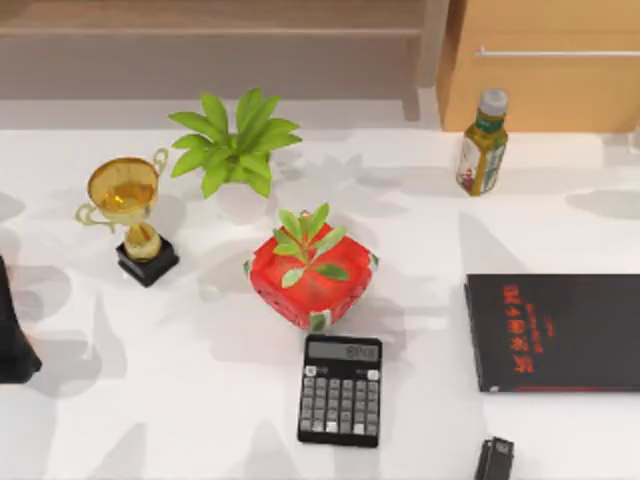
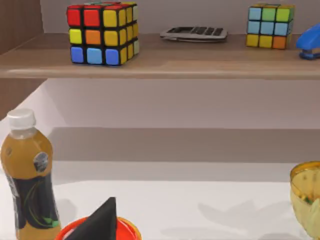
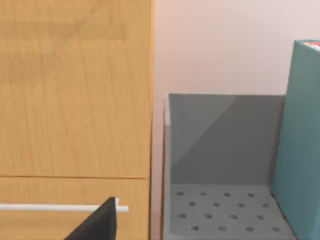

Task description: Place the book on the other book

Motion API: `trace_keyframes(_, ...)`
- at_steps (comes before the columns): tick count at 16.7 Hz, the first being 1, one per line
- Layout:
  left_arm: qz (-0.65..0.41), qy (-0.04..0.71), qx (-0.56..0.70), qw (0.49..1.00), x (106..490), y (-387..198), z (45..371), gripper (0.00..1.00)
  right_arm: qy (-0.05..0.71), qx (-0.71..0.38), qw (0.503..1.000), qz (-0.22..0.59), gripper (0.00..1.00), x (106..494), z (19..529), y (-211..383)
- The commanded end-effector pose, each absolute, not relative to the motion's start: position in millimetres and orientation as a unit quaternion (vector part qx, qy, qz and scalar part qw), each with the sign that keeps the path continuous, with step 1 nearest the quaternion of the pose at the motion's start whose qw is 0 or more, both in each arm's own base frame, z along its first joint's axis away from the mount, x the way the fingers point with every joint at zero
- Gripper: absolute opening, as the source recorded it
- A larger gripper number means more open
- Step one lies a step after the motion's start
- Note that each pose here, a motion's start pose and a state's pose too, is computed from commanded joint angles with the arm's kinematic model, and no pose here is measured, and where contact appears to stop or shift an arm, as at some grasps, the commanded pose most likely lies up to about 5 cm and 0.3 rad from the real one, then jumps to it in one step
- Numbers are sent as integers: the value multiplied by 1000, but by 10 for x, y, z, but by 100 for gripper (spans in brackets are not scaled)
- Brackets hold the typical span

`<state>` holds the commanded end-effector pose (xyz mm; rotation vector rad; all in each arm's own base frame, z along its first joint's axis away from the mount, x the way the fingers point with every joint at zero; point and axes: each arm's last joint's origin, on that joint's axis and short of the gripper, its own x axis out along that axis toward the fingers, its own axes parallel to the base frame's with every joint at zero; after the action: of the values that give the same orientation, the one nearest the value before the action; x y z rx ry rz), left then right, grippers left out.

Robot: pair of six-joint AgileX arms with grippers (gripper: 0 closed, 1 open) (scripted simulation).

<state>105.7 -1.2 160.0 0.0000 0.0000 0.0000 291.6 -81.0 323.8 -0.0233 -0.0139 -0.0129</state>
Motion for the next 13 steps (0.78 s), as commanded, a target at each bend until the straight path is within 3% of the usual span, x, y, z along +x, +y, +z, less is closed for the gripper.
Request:
trace_keyframes(6, 0, 0, 0, 1000, 1057, -12, 1600, 100, 9, -6, 1000, -4, 100, 4030, 2750, -1640)
trace_keyframes(13, 0, 0, 0, 1000, 1057, -12, 1600, 100, 2, -9, 1000, -4, 100, 4320, 2488, -1982)
